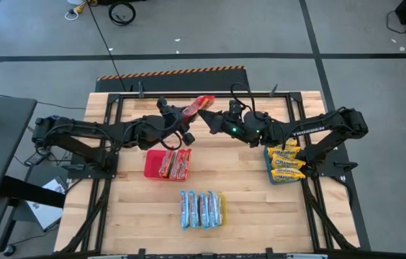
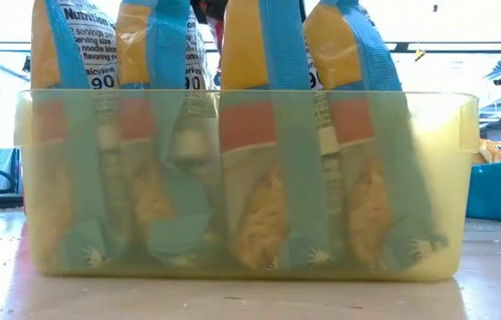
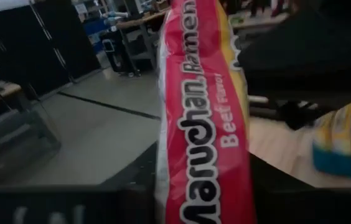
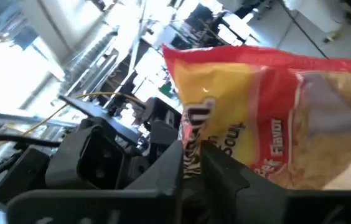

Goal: Sort Maruchan noodles
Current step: Put the red noodle pack into the red bin

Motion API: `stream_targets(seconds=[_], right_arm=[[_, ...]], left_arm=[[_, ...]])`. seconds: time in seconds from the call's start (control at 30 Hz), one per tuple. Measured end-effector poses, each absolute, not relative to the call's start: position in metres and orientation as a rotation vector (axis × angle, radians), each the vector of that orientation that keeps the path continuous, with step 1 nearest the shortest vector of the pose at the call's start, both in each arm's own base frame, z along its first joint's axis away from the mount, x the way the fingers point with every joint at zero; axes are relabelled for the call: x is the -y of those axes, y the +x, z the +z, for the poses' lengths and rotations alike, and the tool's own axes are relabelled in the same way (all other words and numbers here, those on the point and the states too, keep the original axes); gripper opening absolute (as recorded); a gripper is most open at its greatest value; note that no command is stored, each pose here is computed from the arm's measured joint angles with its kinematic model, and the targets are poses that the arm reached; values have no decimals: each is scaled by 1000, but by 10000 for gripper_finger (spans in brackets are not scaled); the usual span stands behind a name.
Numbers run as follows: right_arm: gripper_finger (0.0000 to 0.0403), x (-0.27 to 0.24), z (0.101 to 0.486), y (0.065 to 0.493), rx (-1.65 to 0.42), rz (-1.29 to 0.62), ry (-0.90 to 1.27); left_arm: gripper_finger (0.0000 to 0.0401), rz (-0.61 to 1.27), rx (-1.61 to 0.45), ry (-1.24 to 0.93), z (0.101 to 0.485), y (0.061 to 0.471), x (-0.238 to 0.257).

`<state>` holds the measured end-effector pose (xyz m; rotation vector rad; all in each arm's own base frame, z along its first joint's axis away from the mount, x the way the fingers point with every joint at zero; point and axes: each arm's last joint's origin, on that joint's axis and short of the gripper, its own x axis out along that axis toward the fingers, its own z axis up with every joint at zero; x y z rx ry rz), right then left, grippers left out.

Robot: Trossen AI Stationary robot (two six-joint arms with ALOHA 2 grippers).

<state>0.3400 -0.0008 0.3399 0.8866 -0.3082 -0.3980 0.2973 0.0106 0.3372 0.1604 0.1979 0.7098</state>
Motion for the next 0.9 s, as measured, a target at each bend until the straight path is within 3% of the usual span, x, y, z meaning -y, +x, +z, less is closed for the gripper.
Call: stream_targets(seconds=[0.33,0.47,0.57,0.67,0.9], right_arm=[[165,5,372,321,378,-302,632],[170,5,379,309,327,-321,558],[164,5,377,304,270,-345,557],[158,5,373,305,233,-360,550],[153,5,365,311,205,-359,592]], left_arm=[[124,745,-264,36,358,235,3],[124,724,-318,-198,354,195,18],[124,713,-505,-395,336,168,26],[124,768,-655,-461,316,155,38],[124,905,-549,-565,263,159,58]])
